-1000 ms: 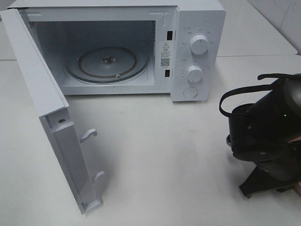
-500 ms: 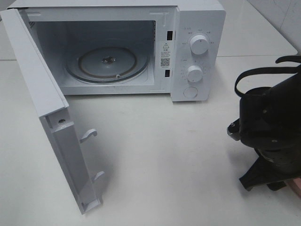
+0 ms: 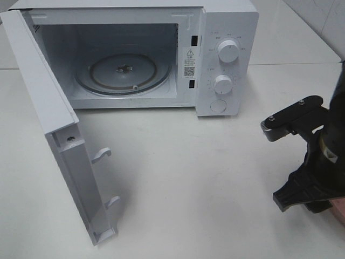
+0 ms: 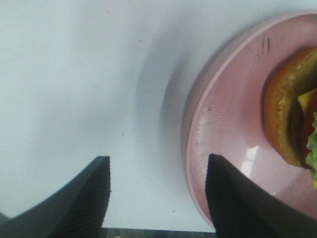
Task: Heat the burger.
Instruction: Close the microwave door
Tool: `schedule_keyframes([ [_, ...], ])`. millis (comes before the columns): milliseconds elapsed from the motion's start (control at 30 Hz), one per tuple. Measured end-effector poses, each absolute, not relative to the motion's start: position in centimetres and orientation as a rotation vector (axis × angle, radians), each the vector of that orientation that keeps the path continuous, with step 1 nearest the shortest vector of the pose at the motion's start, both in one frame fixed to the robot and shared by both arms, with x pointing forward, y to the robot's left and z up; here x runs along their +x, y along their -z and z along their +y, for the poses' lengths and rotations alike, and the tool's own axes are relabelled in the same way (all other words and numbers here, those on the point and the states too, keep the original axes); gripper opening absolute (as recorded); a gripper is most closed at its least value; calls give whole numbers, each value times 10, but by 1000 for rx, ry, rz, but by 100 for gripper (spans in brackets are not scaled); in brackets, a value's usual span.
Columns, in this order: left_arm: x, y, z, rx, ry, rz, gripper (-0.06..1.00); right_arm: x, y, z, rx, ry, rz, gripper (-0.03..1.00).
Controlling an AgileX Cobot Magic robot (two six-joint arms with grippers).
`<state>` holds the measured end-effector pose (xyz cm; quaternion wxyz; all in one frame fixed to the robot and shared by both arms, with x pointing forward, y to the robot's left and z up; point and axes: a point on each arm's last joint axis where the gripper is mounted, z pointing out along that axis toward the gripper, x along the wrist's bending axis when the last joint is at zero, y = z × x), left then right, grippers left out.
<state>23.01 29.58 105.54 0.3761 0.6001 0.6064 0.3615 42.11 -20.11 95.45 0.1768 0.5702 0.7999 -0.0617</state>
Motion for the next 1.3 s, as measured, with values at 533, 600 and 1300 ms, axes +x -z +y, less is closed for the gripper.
schedule_keyframes([
  [533, 230, -1055, 296, 1535, -925, 1551, 93, 375, -1026, -214, 1485, -344, 2415, 78],
  [600, 230, -1055, 296, 1535, -925, 1551, 93, 370, -1032, -219, 1466, -372, 2408, 80],
  [1300, 230, -1055, 296, 1535, -925, 1551, 93, 287, -1080, -284, 1375, -757, 2175, 77],
])
